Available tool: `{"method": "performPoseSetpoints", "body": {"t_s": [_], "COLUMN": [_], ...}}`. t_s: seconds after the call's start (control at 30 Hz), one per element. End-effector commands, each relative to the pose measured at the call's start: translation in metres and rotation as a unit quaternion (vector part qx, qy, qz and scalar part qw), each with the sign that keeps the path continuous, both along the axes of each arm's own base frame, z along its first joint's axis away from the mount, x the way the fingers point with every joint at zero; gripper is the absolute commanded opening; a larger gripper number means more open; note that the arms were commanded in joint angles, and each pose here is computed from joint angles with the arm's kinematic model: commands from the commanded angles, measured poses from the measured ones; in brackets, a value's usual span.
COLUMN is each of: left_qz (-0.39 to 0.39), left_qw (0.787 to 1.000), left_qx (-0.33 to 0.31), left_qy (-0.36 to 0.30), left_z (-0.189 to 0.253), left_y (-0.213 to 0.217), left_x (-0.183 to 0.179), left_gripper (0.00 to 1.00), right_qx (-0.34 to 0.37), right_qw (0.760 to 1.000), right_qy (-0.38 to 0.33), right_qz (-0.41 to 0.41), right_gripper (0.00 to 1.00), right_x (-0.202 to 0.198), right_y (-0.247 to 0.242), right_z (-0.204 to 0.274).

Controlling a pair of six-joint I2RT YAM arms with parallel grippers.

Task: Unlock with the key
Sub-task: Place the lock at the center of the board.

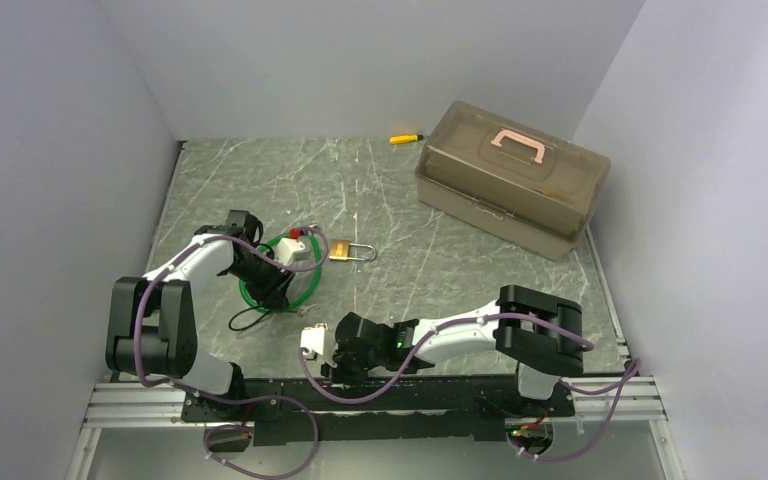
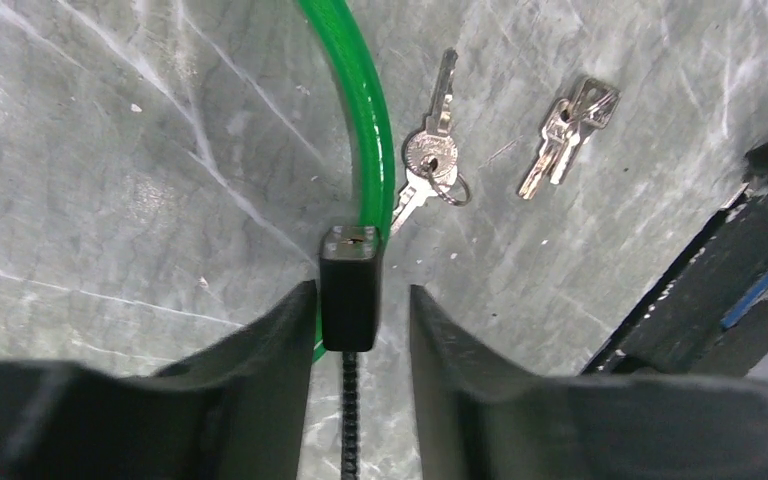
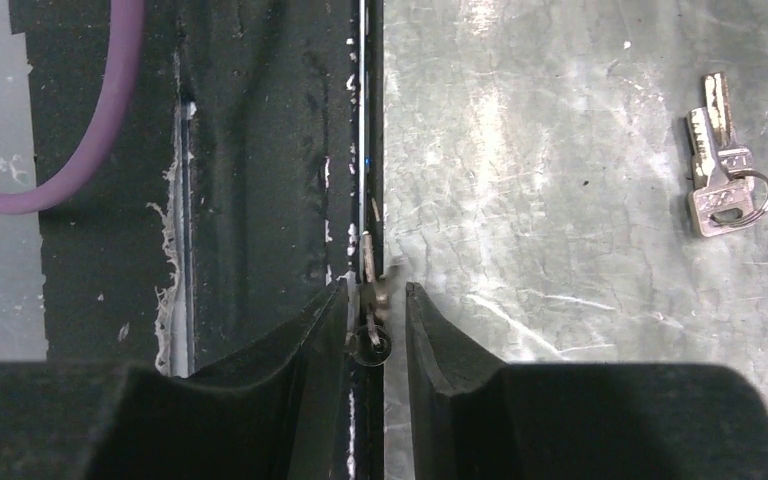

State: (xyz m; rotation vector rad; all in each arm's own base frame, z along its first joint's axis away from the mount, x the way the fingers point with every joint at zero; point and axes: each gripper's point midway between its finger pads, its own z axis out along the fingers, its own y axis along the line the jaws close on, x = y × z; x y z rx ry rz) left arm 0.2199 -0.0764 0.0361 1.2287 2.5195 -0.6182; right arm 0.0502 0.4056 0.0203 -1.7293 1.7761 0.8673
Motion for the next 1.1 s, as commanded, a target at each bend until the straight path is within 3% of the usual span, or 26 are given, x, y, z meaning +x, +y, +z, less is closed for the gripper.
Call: {"method": "performPoseSetpoints", "body": {"t_s": [0.0, 0.13, 0.23, 0.6, 0.7, 0.9, 1.07], "left_qz": [-0.016, -0.017, -0.019, -0.04, -0.049, -0.05, -0.025], "left_qw": [0.999, 0.999, 0.998, 0.993, 0.991, 0.992, 0.993], "left_qx": [-0.03, -0.033, -0.037, -0.076, -0.091, -0.085, -0.041], "left_qy": [-0.012, -0.031, -0.052, -0.087, -0.08, -0.078, -0.111], "left_z": [0.014, 0.031, 0.051, 0.111, 0.116, 0.102, 0.073], "left_y": [-0.009, -0.01, -0.01, -0.021, -0.025, -0.023, -0.011], "left_x": [-0.005, -0.006, -0.007, -0.026, -0.033, -0.033, 0.0], "left_gripper": [0.51, 0.53, 0.54, 0.54, 0.54, 0.54, 0.54], "right_qx": [0.012, -0.002, -0.005, 0.021, 0.025, 0.072, 0.115], "right_qw": [0.999, 0.998, 0.997, 0.994, 0.994, 0.988, 0.978], "right_qy": [-0.029, -0.047, -0.059, -0.065, -0.063, -0.022, 0.004], "right_qz": [-0.022, -0.035, -0.047, -0.082, -0.089, -0.132, -0.177], "right_gripper": [0.27, 0.17, 0.01, 0.0, 0.16, 0.29, 0.36], "right_x": [0.013, 0.021, 0.026, 0.05, 0.051, 0.076, 0.103], "right_y": [0.009, 0.003, -0.003, -0.014, -0.018, -0.021, -0.027], "right_z": [0.0, -0.003, -0.003, 0.02, 0.026, 0.051, 0.075]}}
